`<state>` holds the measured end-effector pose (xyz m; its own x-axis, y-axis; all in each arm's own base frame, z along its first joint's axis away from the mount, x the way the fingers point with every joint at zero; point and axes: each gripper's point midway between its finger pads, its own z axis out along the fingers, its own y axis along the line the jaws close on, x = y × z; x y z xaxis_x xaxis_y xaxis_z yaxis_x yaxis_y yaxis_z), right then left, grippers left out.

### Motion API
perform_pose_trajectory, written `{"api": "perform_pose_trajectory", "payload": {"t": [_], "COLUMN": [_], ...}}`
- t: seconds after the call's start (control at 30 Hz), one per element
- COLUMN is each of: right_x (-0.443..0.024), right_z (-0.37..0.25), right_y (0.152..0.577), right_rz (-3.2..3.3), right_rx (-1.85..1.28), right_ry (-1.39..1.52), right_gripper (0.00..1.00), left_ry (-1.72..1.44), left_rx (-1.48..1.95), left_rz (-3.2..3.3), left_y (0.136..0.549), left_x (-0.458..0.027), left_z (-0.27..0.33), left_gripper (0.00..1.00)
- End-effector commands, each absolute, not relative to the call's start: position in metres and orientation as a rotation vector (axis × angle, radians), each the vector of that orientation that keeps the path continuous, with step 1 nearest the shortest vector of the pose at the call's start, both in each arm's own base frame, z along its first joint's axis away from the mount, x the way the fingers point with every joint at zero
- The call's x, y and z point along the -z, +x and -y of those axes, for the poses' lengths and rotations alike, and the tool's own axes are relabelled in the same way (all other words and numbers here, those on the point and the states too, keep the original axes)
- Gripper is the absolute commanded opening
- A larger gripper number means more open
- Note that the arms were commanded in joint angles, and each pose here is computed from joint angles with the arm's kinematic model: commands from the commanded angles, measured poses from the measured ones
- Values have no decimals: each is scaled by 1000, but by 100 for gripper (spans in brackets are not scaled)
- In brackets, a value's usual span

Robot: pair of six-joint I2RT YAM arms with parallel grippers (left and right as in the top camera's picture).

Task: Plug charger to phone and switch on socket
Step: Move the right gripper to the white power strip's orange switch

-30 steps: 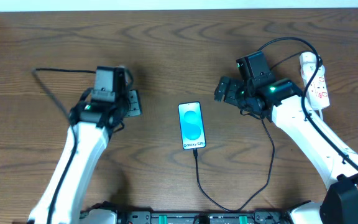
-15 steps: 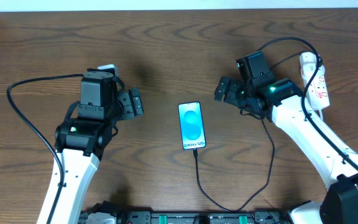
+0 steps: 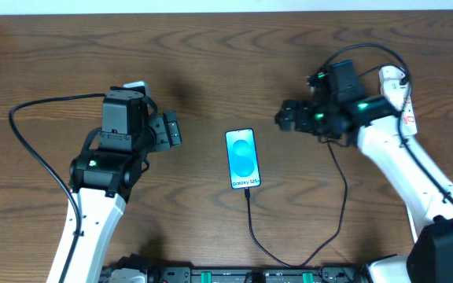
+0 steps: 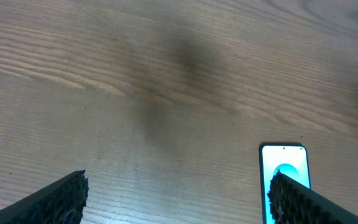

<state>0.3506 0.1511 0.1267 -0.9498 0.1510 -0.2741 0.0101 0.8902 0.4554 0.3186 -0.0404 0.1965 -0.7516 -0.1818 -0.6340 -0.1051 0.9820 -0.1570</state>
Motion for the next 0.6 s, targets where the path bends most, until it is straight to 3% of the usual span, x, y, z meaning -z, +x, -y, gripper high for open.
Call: {"api": "perform_pose_trajectory", "payload": {"t": [0.0, 0.13, 0.57], "right_x": [-148, -154, -172], "right_z": [-141, -103, 27], "right_y": [350, 352, 358], "right_rz": [-2683, -2647, -2650], "right_rx": [-889, -942, -674], "right_ry": [-27, -3, 140], "right_gripper": [99, 99, 99], "left_ry": [-196, -196, -196], "left_rx": [112, 112, 112], "left_rz": [-2433, -2433, -2433], "left_y": [317, 317, 317], "left_x": [-194, -194, -194], "left_z": [36, 36, 36], "left_gripper": [93, 93, 93]}}
